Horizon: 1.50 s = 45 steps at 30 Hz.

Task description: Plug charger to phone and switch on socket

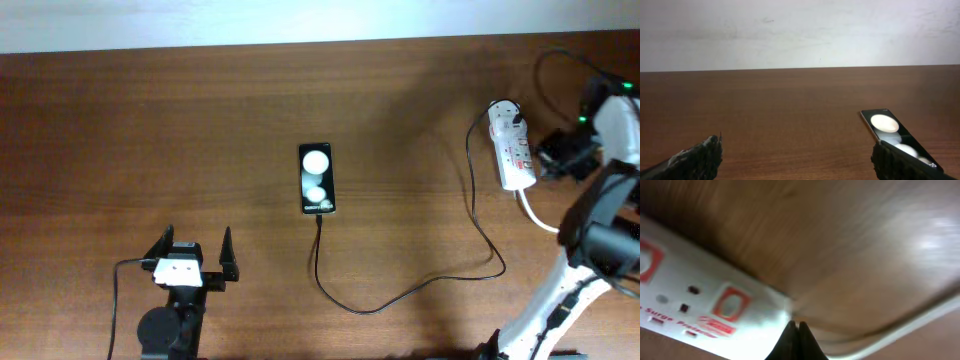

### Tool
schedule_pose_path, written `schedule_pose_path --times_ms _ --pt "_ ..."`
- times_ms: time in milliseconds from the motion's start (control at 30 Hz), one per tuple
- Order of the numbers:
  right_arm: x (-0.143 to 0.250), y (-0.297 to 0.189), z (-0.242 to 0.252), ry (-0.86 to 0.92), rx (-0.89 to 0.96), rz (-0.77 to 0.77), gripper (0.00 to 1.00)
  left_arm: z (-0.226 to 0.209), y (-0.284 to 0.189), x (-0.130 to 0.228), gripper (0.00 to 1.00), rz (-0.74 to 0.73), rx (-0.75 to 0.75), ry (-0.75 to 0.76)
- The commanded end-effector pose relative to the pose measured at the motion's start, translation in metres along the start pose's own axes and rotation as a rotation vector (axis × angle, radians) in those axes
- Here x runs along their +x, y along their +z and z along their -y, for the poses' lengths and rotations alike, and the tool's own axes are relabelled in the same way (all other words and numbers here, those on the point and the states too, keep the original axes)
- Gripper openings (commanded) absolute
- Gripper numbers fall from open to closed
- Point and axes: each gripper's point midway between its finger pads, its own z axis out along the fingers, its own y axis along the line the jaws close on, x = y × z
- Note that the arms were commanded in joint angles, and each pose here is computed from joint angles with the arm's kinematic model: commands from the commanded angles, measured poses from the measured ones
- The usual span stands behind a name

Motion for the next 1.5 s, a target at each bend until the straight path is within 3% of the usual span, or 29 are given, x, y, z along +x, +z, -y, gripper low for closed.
schedule_pose_path --times_ms 0,67,200,267,467,500,533,667,733,800,1133,1333,1467 --pt "-0.004 -0.101 0.011 0.069 -0.165 0.193 0.04 0.003 0.000 0.001 0.99 -0.003 0.016 0.015" --pt "0.024 -0.188 -0.026 -0.105 -0.447 0.327 0.04 0.003 0.000 0.001 0.99 -0.003 0.016 0.015" --pt "0.103 -0.307 -0.053 -0.316 -0.635 0.610 0.04 0.003 0.000 0.001 0.99 -0.003 0.016 0.015" --pt "0.130 -0.335 -0.057 -0.376 -0.693 0.679 0.04 0.003 0.000 0.001 0.99 -0.003 0.016 0.015" --pt "0.234 -0.475 -0.077 -0.661 -1.106 1.043 0.04 0.003 0.000 0.001 0.99 -0.003 0.016 0.015" --pt "0.241 -0.487 -0.080 -0.683 -1.146 1.074 0.06 0.003 0.000 0.001 0.99 -0.003 0.016 0.015" --pt "0.247 -0.494 -0.084 -0.702 -1.174 1.092 0.17 0.003 0.000 0.001 0.99 -0.003 0.016 0.015" --pt "0.252 -0.496 -0.086 -0.716 -1.188 1.093 0.73 0.003 0.000 0.001 0.99 -0.003 0.016 0.015" --pt "0.250 -0.503 -0.086 -0.704 -1.195 1.129 0.91 0.003 0.000 0.001 0.99 -0.003 0.016 0.015" --pt "0.239 -0.494 -0.078 -0.644 -1.125 1.132 1.00 0.003 0.000 0.001 0.99 -0.003 0.016 0.015" --pt "0.275 -0.400 -0.017 -0.614 -1.137 1.199 0.99 0.003 0.000 0.001 0.99 -0.003 0.016 0.015" --pt "0.308 -0.404 0.029 -0.627 -1.212 1.326 0.99 0.003 0.000 0.001 0.99 -0.003 0.016 0.015" --pt "0.306 -0.407 0.035 -0.611 -1.194 1.358 0.99 0.003 0.000 0.001 0.99 -0.003 0.016 0.015"
